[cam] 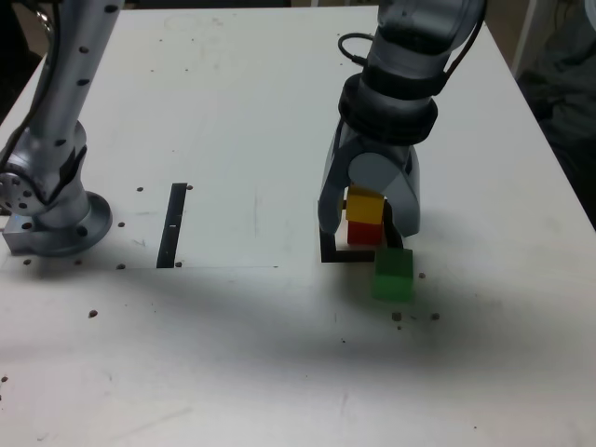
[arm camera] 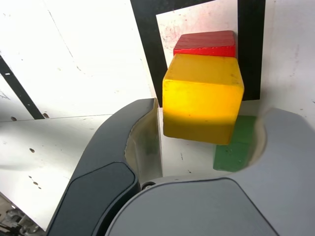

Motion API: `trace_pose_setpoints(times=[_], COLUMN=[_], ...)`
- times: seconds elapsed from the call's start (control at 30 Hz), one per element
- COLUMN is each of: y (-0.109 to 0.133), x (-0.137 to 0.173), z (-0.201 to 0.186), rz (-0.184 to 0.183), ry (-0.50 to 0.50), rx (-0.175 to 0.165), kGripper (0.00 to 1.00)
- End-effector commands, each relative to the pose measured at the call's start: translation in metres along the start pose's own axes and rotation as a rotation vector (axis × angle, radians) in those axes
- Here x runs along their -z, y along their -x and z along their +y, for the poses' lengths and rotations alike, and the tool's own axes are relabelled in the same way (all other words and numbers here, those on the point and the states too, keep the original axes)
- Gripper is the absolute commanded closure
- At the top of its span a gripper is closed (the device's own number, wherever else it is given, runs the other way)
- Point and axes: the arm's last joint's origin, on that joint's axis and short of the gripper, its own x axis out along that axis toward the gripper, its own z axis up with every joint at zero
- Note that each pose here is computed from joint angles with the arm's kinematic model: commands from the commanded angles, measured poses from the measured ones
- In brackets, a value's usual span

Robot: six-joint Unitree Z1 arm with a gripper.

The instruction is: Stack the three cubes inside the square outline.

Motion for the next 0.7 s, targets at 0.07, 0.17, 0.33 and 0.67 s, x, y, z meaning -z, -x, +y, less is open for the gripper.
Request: trace_pose_setpoints(times=[0.07,0.17,0.33,0.67], y=[0.007,0.017,0.033,0.045], x=[0.008,0.017,0.027,0.025], z=[0.001,-0.001,-0.009,-0.037], rz=[-0.01,-0.028,-0.074,-0.095], ry=[0.006,0.011,-0.002,-0.041], rx=[-0.035,-0.079,-0.133,-0.15], kGripper=[0.0,0.0,0.0,0.0])
